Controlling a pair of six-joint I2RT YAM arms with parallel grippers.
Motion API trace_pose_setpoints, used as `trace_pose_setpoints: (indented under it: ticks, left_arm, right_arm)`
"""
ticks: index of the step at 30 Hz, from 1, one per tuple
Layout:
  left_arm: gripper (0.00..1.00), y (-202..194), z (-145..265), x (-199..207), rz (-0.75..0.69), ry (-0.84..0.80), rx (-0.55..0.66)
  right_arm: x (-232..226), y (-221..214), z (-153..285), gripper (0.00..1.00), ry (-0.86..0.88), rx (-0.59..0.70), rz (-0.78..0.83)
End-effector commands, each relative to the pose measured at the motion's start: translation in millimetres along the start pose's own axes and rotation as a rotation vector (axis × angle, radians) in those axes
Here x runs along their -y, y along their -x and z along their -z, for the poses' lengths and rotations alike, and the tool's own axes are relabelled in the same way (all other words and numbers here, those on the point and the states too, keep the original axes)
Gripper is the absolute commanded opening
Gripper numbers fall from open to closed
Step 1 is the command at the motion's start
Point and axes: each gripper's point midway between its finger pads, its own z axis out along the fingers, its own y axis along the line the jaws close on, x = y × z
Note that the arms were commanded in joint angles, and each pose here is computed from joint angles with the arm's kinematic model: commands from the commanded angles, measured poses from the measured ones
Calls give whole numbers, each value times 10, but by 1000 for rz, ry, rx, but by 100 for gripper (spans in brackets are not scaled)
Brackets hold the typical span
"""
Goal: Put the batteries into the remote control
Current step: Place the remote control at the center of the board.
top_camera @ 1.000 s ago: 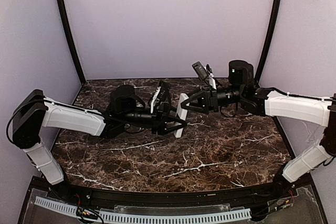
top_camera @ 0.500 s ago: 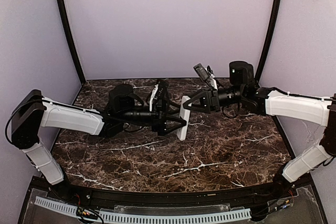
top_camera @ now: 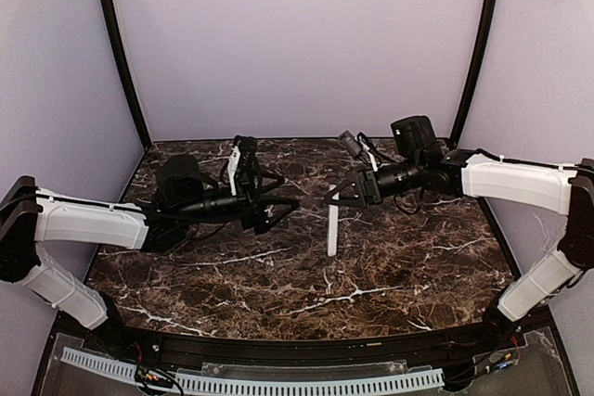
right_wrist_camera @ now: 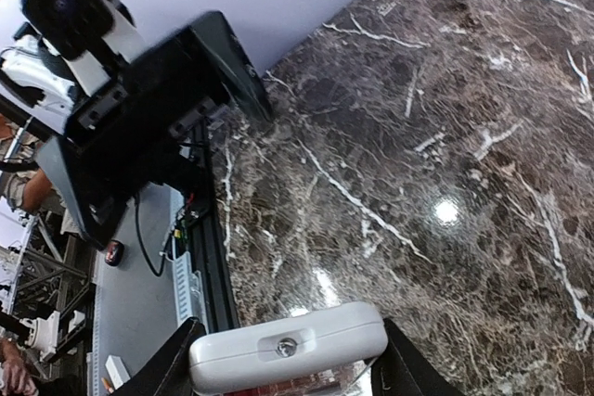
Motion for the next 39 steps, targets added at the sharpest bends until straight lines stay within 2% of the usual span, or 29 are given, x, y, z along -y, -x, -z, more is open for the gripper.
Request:
trace_pose_setpoints:
  ticks: [1,5,13,18,26,31,36,39]
  left_arm:
    - [99,4,275,-374,-5,224,26]
    - [99,-45,446,-583,-11,360,10]
    - [99,-102,558,-660,0,404,7]
    - [99,-117,629,-711,7,429,14]
    - [99,-107,729,-748,0,456,21]
    - [99,-124,755,-755,-5,462,20]
    - [99,-112,773,-759,-23,472,17]
    - [99,-97,786,-763,-31,478,18]
  right_arm:
    - [349,-156,-24,0,-168,-97,-36]
    - [542,-306,-111,0,-299,-200,-37]
    - [763,-588,-366,0,-560,-497,72]
    - [852,-808,-527,0,-659,-689,139]
    - [955,-1089,-788,0,-684,-858,235]
    - [1024,-1296,-879,0,-680,-939,237]
    - [1062,-1446,-919,0,-674,-985,229]
    - [1048,-1489,-952,4,-656,-994,221]
